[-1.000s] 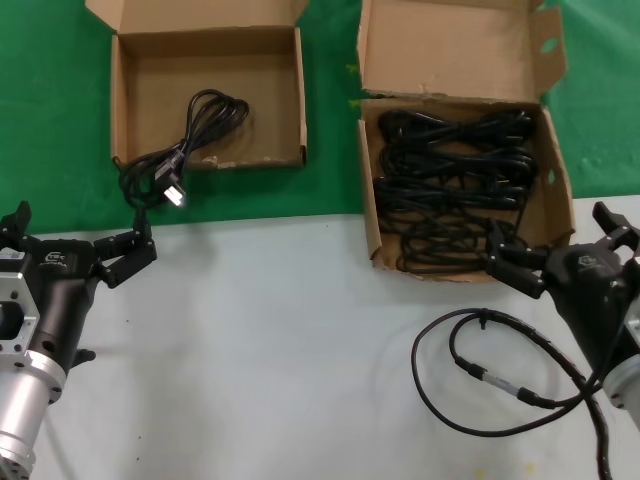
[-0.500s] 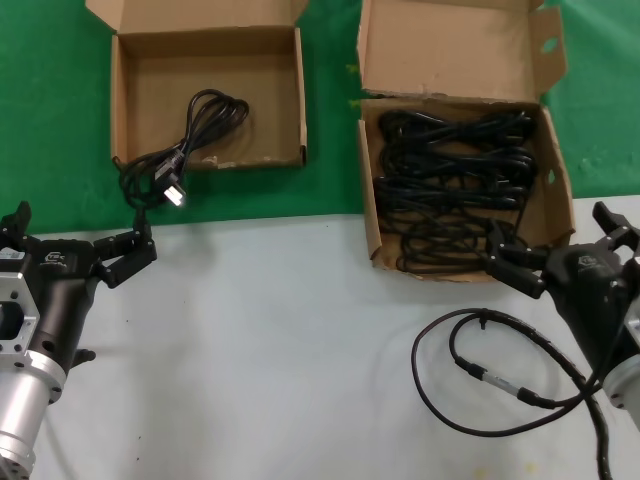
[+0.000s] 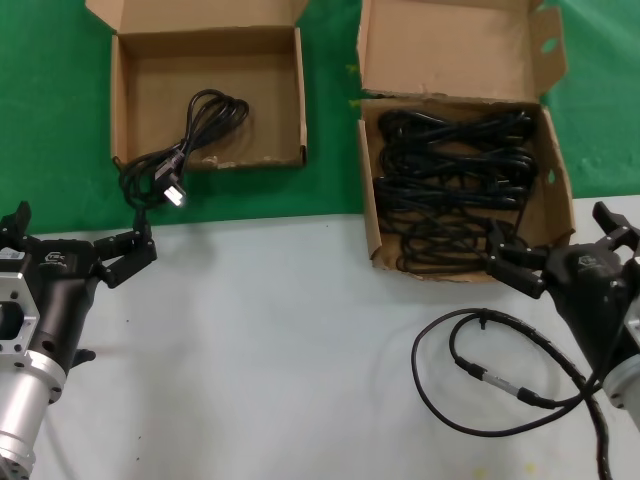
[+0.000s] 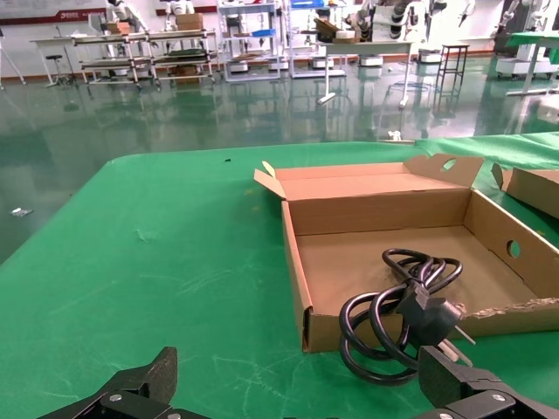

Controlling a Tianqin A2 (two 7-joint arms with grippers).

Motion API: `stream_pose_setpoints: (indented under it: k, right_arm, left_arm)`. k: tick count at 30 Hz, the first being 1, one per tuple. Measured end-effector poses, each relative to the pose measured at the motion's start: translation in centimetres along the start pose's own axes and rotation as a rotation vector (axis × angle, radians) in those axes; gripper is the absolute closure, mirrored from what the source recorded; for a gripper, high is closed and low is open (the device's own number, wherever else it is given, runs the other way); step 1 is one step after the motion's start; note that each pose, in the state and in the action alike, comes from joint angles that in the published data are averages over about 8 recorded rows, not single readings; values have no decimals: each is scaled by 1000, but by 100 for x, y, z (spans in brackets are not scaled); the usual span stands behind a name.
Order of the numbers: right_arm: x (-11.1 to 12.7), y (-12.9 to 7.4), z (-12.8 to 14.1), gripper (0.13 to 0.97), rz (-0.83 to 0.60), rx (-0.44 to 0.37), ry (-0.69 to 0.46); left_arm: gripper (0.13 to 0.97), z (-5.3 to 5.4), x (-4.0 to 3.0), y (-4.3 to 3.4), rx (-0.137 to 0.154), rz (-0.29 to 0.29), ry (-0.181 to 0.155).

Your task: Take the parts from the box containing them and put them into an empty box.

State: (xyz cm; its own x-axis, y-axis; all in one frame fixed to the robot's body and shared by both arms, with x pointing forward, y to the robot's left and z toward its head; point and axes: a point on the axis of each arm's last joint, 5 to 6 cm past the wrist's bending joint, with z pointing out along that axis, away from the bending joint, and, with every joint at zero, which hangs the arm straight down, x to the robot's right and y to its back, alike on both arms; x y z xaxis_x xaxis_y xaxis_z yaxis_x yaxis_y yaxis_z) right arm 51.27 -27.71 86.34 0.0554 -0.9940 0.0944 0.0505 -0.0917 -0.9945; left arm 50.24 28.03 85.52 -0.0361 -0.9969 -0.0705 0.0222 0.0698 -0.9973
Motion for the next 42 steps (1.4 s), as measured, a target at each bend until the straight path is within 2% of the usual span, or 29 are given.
stream_pose_setpoints:
  k: [42]
  right_arm:
    - [0,0,0,130,0,0,0]
  left_arm:
    - [132,0,0,0,0,0,0]
